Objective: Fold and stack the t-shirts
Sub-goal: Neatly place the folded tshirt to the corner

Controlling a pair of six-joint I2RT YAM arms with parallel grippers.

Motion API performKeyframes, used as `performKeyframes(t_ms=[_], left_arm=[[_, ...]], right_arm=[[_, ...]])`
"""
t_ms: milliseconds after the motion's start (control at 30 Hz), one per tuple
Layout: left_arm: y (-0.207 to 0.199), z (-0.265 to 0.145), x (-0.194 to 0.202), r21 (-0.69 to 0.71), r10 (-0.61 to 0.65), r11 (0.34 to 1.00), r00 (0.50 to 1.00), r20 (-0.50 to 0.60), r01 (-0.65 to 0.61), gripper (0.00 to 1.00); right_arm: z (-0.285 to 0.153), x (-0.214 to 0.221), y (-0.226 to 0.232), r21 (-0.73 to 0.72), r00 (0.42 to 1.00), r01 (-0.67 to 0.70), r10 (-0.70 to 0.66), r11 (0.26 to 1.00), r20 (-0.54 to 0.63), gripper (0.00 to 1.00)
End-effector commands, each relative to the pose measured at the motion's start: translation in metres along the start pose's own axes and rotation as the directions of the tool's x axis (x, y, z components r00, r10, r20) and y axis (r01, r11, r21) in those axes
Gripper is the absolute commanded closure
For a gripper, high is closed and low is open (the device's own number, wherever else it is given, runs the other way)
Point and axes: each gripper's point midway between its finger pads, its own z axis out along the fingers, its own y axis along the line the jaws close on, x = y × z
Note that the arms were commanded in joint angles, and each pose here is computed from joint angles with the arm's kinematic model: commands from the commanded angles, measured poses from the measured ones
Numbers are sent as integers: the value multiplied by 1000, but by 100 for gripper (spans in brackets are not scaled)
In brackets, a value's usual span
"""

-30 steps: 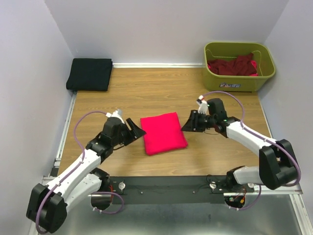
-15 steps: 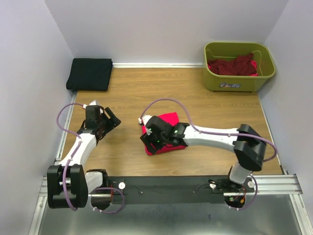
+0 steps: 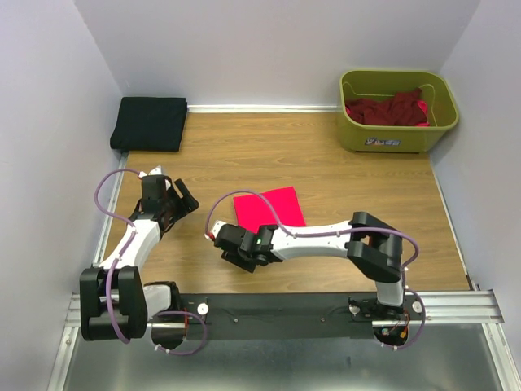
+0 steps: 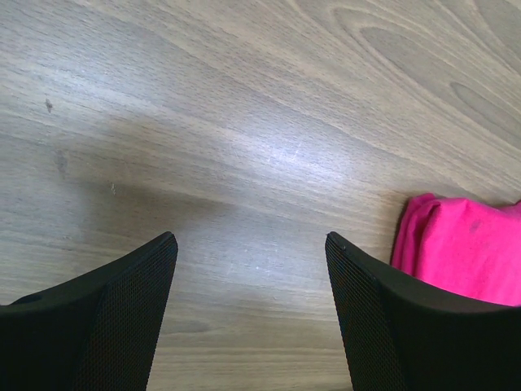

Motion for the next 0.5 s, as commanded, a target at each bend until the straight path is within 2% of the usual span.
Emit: performKeyframes(t_ms=[0, 100, 167, 267, 300, 333, 367, 400, 467], left_arm=[[0, 1, -10, 0, 24, 1000, 999, 30, -24, 19], [1, 1, -9, -1, 25, 1000, 999, 32, -25, 19], [0, 1, -7, 4, 25, 1000, 999, 29, -25, 19], [-4, 1, -1, 20, 25, 999, 1000, 14, -25, 19], [-6, 2, 1, 28, 24, 999, 1000, 6, -24, 19], [-13, 2, 7, 55, 18, 998, 1000, -13, -17, 19], [-16, 2, 12, 70, 13, 997, 1000, -26, -11, 19], [-19, 2, 15, 86, 5, 996, 999, -37, -1, 19], [-32, 2, 30, 136, -3, 991, 997, -75, 14, 19]], right_arm=[[12, 17, -6, 76, 994, 87, -81, 993, -80, 37], [22, 33, -10, 115, 986, 122, -106, 986, -132, 37], [27, 42, -22, 186, 977, 163, -133, 969, -165, 43], [29, 45, -33, 253, 973, 187, -143, 949, -180, 58], [29, 43, -32, 245, 974, 184, -143, 952, -175, 75], [27, 38, -31, 232, 972, 202, -166, 952, -165, 83], [24, 33, -28, 212, 977, 184, -156, 960, -142, 96], [20, 27, -26, 204, 981, 174, -152, 963, -121, 100], [14, 16, -27, 198, 989, 143, -130, 970, -77, 99]])
